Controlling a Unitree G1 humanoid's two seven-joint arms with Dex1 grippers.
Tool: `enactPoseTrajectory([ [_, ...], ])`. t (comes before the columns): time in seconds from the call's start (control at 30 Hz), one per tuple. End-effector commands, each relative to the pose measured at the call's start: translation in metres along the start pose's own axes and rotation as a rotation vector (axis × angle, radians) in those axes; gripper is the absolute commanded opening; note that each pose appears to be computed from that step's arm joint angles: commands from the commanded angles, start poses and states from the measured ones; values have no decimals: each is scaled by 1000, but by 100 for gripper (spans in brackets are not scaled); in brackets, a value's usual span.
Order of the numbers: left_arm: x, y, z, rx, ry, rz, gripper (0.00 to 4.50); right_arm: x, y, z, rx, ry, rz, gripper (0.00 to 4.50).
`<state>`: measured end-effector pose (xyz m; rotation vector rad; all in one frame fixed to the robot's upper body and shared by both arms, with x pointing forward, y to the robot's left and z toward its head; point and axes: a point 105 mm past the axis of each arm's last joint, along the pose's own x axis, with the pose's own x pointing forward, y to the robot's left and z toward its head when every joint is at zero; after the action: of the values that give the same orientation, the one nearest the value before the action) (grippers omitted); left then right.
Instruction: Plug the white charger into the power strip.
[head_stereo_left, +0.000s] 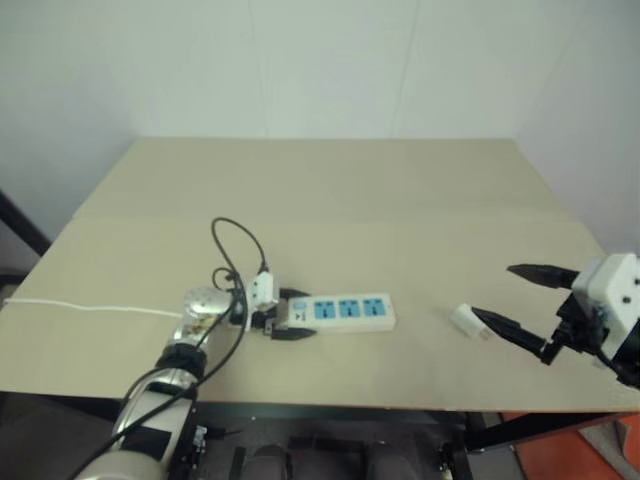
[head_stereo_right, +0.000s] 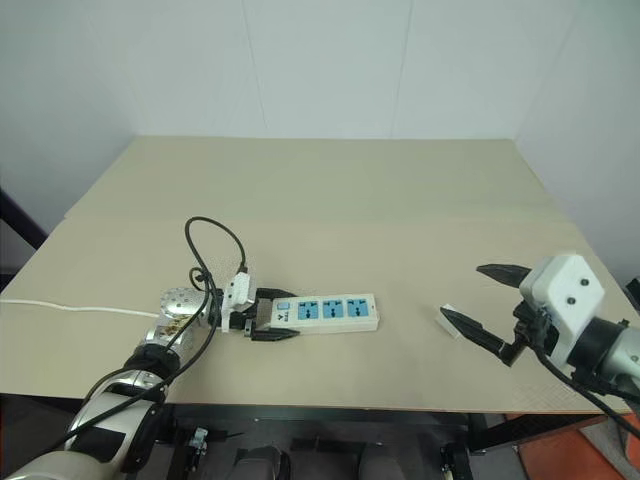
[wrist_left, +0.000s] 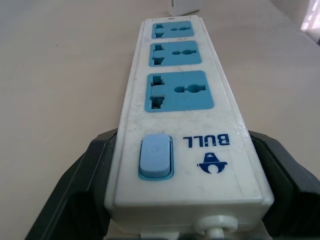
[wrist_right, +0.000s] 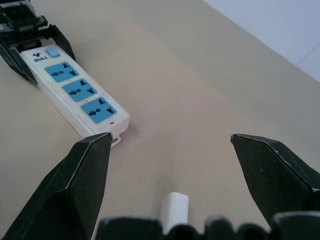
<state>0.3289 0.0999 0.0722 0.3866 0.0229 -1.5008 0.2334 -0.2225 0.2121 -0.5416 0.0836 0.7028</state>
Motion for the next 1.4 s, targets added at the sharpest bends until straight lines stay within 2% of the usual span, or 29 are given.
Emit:
enactPoseTrajectory([
  [0.03,8,-11,1,-1,2,-88,333,11,-8,6,5,34,15,450],
  [0.2,14,-15,0,-10,22,-127,333,34,-19,18,122,145,33,450],
  [0.4,19,-17,-6,-32,58,-152,333,64,-29,9,261,427,-12,450],
  [0.6,23,-20,-6,-52,52,-163,333,73,-42,3,323,617,-48,450],
  [0.77,24,-22,-7,-59,51,-164,333,71,-42,-13,348,752,-7,450],
  [1.0,28,-23,-6,-61,46,-166,333,72,-37,-41,391,886,23,450],
  [1.4,27,-26,-7,-73,45,-164,333,75,-23,-79,375,983,82,450],
])
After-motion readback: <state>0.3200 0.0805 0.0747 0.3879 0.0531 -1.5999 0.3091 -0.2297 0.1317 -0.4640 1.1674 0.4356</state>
